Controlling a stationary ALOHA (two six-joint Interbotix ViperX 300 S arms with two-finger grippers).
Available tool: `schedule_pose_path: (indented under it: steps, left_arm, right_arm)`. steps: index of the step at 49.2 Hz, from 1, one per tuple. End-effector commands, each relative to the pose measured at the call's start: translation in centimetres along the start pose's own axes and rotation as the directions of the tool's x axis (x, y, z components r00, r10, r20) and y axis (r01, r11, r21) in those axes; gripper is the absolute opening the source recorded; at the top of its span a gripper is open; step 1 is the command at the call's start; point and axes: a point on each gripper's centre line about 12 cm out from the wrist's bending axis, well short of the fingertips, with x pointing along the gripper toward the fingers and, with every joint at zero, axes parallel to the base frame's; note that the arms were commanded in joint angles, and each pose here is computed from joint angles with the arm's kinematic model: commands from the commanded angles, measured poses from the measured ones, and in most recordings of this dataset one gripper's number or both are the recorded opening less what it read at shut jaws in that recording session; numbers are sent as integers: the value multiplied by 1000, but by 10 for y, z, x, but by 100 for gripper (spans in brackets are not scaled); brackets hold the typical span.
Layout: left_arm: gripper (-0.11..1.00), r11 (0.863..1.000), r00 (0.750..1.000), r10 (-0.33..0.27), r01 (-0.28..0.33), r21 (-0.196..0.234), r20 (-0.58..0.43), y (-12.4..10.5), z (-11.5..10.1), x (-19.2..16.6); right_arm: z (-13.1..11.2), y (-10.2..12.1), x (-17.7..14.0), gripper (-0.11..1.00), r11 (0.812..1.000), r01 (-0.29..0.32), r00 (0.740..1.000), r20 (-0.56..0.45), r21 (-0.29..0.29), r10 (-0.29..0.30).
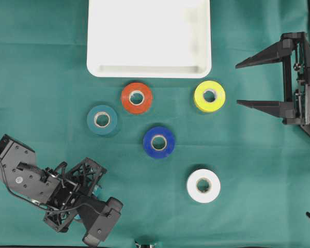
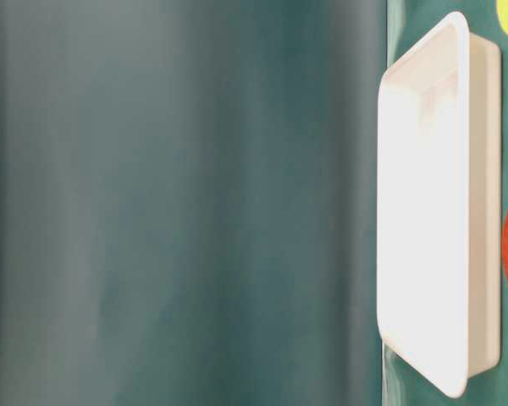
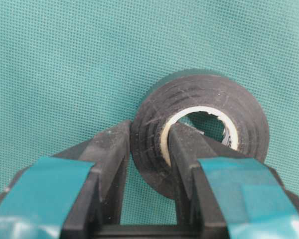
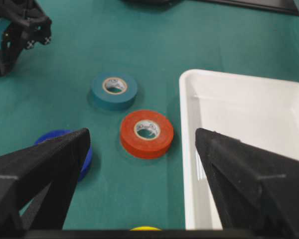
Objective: Pick up the tape from a random location and place it into the white case.
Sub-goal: 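Lift the black tape roll off the table with the left gripper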
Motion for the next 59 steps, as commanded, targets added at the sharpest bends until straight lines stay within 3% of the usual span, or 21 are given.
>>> schedule_pose_path:
  steps: [1,31,59]
  left_arm:
    - [19,1000,999,0,0,0,37,-1,10,-8]
    - [19,1000,999,-1,1,-1,43,-1,12,-10]
    - [19,1000,995,3,-4,4,103,0,44,-100]
  right_arm:
    - [9,0,1,92,1000,1,1000,17,2,-1]
    - [9,0,1,92,1000,1,1000,14,2,-1]
    - [8,0,1,92,1000,2,1000,0,2,-2]
